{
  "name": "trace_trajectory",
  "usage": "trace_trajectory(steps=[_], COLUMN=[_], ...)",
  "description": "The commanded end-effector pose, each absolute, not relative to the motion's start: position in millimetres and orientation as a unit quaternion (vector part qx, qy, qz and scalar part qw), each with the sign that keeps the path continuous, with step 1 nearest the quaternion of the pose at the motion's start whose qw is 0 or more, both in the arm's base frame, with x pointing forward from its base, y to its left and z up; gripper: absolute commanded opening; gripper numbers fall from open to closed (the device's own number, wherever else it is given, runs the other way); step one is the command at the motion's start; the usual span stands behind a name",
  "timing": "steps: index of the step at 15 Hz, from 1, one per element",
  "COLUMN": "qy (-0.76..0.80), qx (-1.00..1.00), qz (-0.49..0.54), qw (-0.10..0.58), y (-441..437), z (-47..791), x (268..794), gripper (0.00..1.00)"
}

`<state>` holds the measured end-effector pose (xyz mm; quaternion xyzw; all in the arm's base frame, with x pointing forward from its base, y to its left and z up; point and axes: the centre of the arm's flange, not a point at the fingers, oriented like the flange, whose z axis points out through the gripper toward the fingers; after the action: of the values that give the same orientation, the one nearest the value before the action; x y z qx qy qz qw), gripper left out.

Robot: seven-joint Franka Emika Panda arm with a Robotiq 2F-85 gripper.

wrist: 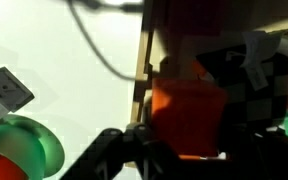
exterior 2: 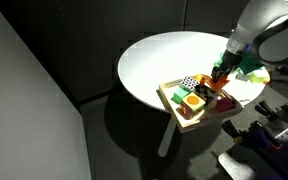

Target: Slide the orange block a little to the right, slide the gray block a little to the right, slide the lime green block a little forward, flip the orange block to the left on the table, pick up the orange block and put it in the tray

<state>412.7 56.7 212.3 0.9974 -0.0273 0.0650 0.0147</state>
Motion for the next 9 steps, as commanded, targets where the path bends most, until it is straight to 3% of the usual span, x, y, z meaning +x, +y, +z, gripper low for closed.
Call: trace_trajectory(steps=[1,3,9], qy=[-0.037,-0.037,-0.049], qx=[0.996,0.996,0.996], qz=[0.079,0.079,0.069], qw=[0.011,0.009,0.010], y=[58.1,57.3,49.9], z=[211.0,212.4,217.5], x=[420.8,421.0,418.3], gripper=[0.89,1.00,1.00])
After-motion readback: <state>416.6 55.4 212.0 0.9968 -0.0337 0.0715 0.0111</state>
